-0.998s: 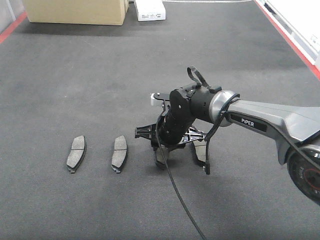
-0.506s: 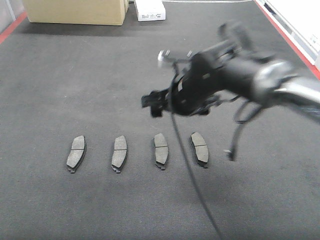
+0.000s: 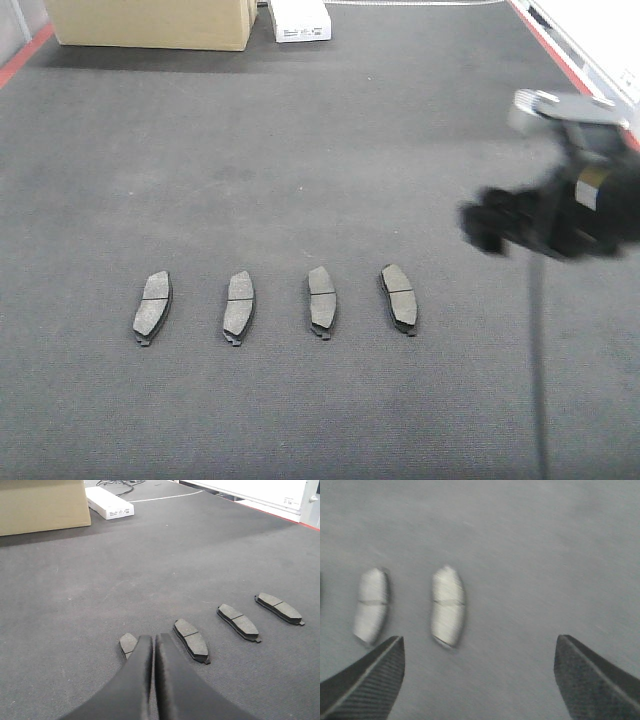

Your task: Move and align brake pads A on conveyor

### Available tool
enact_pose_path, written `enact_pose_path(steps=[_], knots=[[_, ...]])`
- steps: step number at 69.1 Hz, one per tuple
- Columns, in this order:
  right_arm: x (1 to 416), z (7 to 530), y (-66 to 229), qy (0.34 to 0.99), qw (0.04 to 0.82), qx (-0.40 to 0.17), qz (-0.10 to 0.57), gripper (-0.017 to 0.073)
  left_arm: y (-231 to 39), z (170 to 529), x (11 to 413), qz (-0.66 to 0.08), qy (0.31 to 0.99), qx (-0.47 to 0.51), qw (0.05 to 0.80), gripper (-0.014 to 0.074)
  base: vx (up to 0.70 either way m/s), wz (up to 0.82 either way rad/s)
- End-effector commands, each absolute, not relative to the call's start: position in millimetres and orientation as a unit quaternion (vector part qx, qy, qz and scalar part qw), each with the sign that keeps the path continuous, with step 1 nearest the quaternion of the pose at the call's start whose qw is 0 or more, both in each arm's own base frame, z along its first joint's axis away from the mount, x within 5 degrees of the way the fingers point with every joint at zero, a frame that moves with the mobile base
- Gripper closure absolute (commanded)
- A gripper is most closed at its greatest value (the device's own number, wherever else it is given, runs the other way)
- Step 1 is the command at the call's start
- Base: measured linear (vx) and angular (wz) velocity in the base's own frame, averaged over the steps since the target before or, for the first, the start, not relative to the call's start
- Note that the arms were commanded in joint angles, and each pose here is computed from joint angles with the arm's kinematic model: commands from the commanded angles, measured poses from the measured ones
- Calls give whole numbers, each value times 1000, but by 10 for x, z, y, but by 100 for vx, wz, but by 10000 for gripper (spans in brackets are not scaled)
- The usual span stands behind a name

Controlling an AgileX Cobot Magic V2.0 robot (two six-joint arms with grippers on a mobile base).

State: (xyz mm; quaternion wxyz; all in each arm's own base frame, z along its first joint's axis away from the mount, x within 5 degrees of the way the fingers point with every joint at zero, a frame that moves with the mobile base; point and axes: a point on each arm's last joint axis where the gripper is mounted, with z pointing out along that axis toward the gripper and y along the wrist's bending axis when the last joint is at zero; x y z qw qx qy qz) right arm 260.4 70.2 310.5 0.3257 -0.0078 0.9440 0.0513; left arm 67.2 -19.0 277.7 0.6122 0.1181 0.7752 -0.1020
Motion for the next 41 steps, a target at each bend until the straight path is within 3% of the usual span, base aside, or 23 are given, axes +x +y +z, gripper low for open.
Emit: enact_pose_path(steps=[1, 13, 21, 28, 41], knots=[[2378, 3265, 547, 916, 398, -29, 45, -19, -210, 2907, 674, -113, 749, 123, 641, 600, 0, 0], [1867, 3156, 423, 884, 463, -42, 56, 18, -210, 2907, 674, -113, 749, 123, 641, 600, 0, 0], [1544, 3063, 346, 859, 505, -59, 59, 100, -210, 2907, 674, -113, 749, 123, 641, 600, 0, 0], [1301, 2977, 281, 839, 536, -71, 55, 221, -210, 2907, 674, -113, 749, 123, 641, 600, 0, 0], [995, 2878, 193, 804, 588, -80, 48, 524, -210, 2907, 674, -113, 749, 123, 641, 600, 0, 0]])
